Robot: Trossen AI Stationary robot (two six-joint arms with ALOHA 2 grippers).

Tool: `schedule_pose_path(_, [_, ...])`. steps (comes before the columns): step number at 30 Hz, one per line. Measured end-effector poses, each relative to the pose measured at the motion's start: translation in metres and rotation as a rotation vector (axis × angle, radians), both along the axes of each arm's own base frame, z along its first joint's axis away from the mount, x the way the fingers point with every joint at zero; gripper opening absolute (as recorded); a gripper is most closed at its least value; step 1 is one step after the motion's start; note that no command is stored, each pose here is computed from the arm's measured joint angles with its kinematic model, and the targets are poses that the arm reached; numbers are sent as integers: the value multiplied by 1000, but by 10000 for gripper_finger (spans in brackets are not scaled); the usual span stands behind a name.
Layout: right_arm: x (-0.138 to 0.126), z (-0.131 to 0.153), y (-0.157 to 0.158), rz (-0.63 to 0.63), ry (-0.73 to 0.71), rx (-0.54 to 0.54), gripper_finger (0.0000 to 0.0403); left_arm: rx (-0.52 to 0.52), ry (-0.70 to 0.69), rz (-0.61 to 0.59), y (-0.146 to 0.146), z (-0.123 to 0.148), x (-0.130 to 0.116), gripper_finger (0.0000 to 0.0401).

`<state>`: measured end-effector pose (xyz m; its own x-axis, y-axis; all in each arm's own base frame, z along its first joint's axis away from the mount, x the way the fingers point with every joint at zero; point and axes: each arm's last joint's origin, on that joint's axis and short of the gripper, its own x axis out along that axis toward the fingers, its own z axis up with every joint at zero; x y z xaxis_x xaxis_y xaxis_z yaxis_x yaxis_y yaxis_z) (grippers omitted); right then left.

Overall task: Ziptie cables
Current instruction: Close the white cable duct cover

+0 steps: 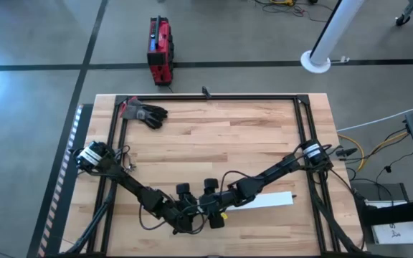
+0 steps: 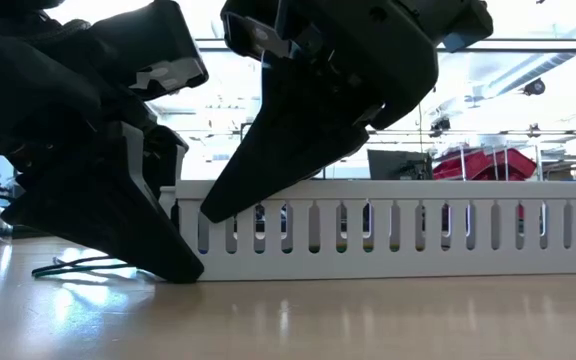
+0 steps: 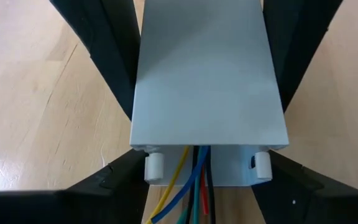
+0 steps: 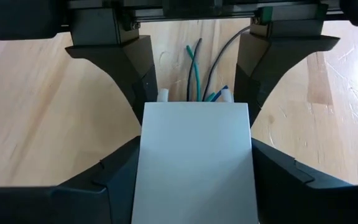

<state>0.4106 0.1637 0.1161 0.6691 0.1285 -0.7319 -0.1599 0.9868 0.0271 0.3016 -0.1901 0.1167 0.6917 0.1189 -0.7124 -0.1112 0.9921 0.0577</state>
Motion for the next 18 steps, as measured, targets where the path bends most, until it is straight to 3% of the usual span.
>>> schedule_pose_path(10, [2, 0, -2, 29, -14, -1, 229, 10, -17, 3, 0, 1, 1, 222])
schedule_pose_path(18, [8, -6, -10, -31, -22, 37, 231, 18, -23, -1, 0, 1, 1, 216])
